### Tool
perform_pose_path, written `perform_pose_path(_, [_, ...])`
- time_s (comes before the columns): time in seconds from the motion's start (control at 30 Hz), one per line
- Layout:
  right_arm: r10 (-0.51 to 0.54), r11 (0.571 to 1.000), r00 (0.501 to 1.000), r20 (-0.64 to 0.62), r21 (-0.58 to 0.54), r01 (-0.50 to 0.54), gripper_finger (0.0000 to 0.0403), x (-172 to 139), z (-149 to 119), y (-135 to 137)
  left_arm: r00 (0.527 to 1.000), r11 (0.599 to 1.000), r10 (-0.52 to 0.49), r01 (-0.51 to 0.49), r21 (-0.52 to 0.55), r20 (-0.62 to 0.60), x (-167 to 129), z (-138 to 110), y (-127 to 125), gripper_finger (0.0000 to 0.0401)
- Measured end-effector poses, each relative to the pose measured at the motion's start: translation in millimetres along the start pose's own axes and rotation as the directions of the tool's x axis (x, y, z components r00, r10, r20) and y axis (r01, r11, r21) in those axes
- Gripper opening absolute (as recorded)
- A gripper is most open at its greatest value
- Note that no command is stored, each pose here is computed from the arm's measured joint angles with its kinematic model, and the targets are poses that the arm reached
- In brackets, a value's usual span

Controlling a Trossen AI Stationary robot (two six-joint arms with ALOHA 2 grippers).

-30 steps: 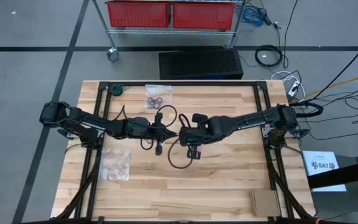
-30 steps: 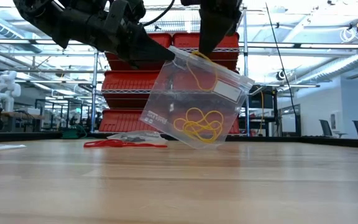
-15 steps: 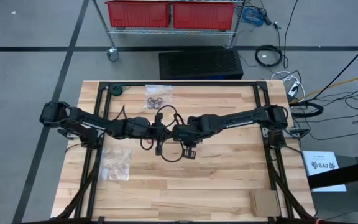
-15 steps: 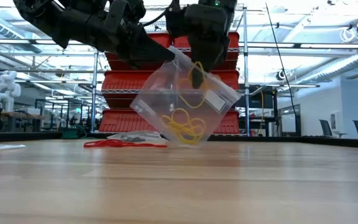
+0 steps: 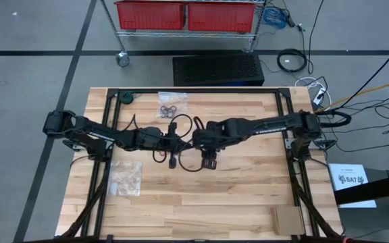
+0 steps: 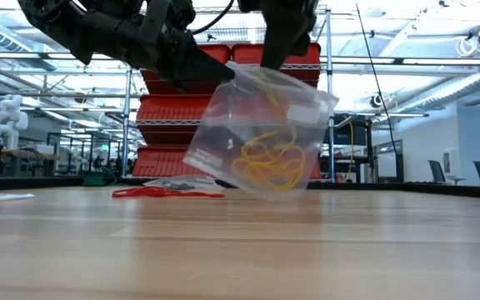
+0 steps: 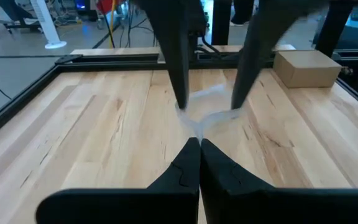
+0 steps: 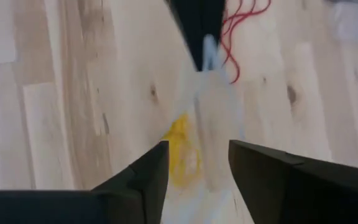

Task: Sort rubber bands
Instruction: Put the yellow rubber band into the transparent zip bag, then close the bottom right transparent zip bag

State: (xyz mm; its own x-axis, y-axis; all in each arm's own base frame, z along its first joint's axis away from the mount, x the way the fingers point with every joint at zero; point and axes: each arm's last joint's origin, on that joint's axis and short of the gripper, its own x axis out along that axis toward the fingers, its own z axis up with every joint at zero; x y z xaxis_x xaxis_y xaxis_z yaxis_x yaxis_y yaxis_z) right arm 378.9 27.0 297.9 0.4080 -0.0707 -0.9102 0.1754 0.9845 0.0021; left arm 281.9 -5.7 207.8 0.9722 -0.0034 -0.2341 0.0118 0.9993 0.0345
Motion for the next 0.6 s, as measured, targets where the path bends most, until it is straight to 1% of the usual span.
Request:
perform_pose_path(0.13, [-0.010,1.000,1.000,0.024,0.011,0.010,0.0166,-9,1,-6,1.000,1.000,0.000,0.000,0.000,0.001,0,0,0,0.0002])
perform_pose_path(0.23, [-0.028,1.000,1.000,0.010,0.012,0.028,0.0163,-12,-1,-10,1.000,1.000,0.000,0.000,0.000,0.001,0,0,0,0.0002])
perform_pose_path(0.33, [-0.051,0.999,0.995,-0.089,0.002,0.051,0.0156,-22,-14,-16,1.000,1.000,0.000,0.000,0.000,0.001,0,0,0,0.0002])
perform_pose_path(0.4, [-0.039,0.998,0.985,-0.169,0.042,0.047,0.0152,-34,-25,-19,1.000,1.000,-0.007,0.007,0.000,0.000,0,0,0,0.0002])
perform_pose_path(0.47, [-0.020,0.994,0.976,-0.217,0.104,0.043,0.0151,-50,-35,-22,1.000,1.000,-0.008,0.008,0.000,0.000,0,0,0,0.0002])
perform_pose_path(0.53, [-0.009,0.989,0.974,-0.228,0.141,0.043,0.0151,-66,-44,-22,1.000,1.000,-0.009,0.009,0.000,-0.005,0,-1,0,0.0002])
perform_pose_path(0.6, [-0.021,0.986,0.978,-0.209,0.156,0.054,0.0150,-80,-53,-19,1.000,1.000,-0.009,0.009,0.000,-0.017,0,-2,0,0.0002])
